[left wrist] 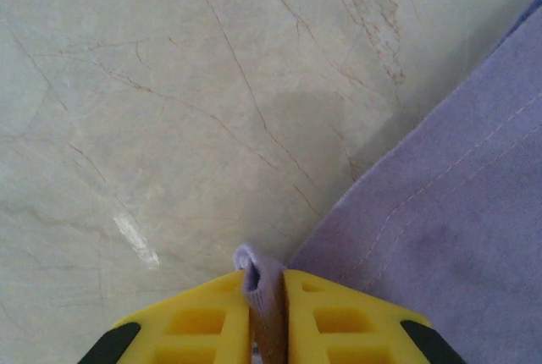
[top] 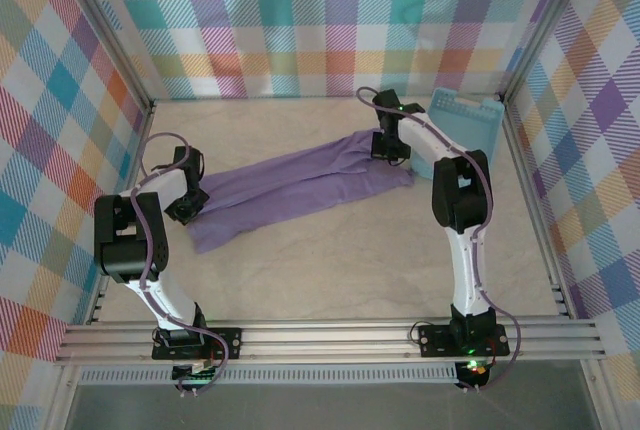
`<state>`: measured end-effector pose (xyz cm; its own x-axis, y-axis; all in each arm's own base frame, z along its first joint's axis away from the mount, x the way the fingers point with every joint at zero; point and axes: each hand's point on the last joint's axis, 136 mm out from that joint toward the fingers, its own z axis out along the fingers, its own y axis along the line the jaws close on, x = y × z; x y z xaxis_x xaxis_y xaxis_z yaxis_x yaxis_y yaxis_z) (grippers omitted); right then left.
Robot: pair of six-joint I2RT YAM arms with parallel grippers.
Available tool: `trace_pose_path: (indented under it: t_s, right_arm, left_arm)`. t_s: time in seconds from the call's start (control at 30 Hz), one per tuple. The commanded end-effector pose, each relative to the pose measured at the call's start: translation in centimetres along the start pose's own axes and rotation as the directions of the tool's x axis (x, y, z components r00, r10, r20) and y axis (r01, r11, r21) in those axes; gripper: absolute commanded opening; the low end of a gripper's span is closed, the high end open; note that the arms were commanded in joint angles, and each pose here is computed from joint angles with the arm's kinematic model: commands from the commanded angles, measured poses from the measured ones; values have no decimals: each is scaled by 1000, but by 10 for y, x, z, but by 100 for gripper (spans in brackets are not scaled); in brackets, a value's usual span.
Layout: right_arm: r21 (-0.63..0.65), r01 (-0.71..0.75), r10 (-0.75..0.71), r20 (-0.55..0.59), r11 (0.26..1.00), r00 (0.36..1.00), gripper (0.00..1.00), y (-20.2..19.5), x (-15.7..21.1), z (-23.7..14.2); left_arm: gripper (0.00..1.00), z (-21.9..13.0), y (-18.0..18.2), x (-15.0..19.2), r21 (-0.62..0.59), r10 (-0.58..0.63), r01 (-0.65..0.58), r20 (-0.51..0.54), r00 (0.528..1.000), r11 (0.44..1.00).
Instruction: Fold the inside-out t-shirt
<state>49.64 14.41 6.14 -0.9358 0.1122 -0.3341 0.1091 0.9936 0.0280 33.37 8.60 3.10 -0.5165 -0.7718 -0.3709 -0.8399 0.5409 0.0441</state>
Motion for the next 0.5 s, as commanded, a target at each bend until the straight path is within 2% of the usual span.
trace_pose_path:
  t_s: [0.0, 0.1, 0.3, 0.47]
  right_arm:
    - [-25, -22, 23, 69, 999, 997, 7, 2, -17, -17]
    - [-38, -2, 6, 83, 999, 996, 24, 5, -24, -28]
    - [-54, 47, -39, 134, 997, 990, 42, 6, -25, -65]
    - [-79, 84, -65, 219, 993, 974, 50, 16, -31, -90]
  left_arm:
    - [27, 0, 8, -5, -7, 6, -6, 2, 1000, 1000]
    - [40, -11, 8, -8, 9, 21, -21, 12, 1000, 1000]
    - [62, -60, 17, -22, 79, 11, -19, 95, 995, 997]
    - [67, -104, -4, -21, 175, 60, -89, 163, 985, 981]
